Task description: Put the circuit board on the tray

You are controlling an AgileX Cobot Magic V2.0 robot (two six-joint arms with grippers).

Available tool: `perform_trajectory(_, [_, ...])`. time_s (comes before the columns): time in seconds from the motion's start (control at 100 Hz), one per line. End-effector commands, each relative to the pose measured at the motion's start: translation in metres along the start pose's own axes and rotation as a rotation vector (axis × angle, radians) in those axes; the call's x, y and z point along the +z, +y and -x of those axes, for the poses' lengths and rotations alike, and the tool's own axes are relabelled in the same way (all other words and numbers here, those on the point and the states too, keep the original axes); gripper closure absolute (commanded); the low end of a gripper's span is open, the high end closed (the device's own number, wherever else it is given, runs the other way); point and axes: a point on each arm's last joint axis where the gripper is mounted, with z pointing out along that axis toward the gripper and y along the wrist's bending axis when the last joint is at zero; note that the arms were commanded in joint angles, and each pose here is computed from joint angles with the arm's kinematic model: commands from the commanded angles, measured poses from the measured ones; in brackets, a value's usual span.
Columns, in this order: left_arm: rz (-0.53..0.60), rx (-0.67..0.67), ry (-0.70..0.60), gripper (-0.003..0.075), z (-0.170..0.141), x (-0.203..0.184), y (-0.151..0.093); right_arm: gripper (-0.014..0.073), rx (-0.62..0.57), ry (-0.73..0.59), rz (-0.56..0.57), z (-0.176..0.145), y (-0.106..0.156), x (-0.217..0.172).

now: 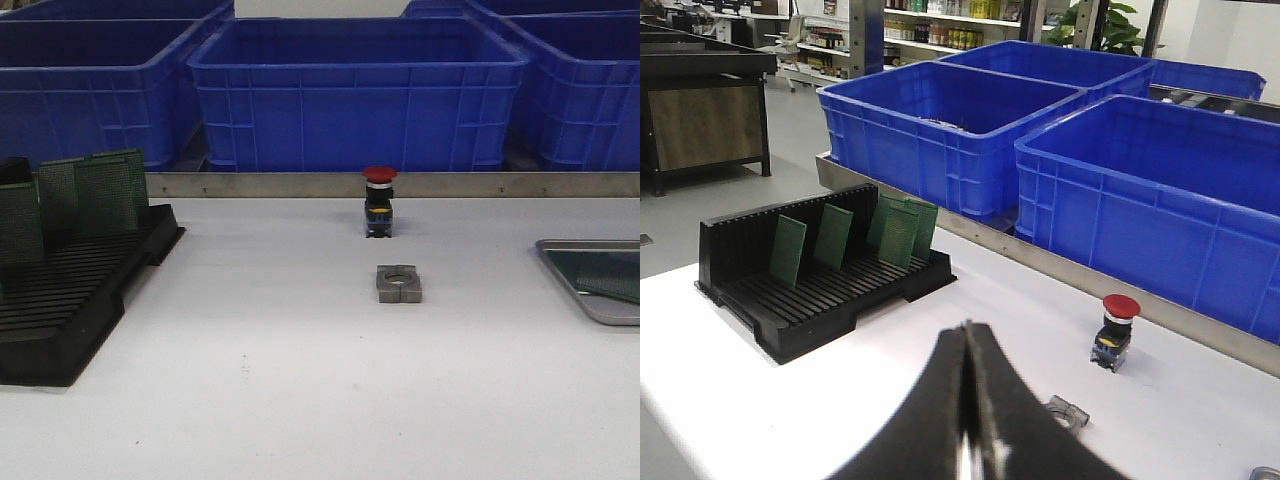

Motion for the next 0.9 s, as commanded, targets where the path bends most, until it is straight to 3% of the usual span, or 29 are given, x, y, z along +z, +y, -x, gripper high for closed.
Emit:
perform_trajectory(0.0, [-0.010,-0.016,-0.059,0.0741,-0.008,0.001,0.000,0.0702,0.016,-0.034,-0.016,0.010,-0.002,-0.001])
perform_trajectory(0.2, [-0.010,-0.016,-0.059,0.0741,-0.008,0.001,0.000,0.0702,0.016,-0.036,-0.024,0.010,-0.002,0.000])
perform_trajectory(0.43, [-0.010,-0.016,-0.059,0.0741,-0.008,0.001,0.000,0.0702,0.046,-0.061,-0.315,-0.002,-0.027,-0.001])
perform_trajectory(0.69, [-0.010,-0.016,-0.059,0.0741,-0.008,0.001,0.000,0.0702,0.063,0.050,-0.483,-0.047,-0.039,-0.002])
perform_trajectory(0.89, [-0.010,-0.016,-0.059,0.0741,-0.008,0.001,0.000,0.0702,0.041,-0.099,-0.591,-0.062,-0.044,-0.011])
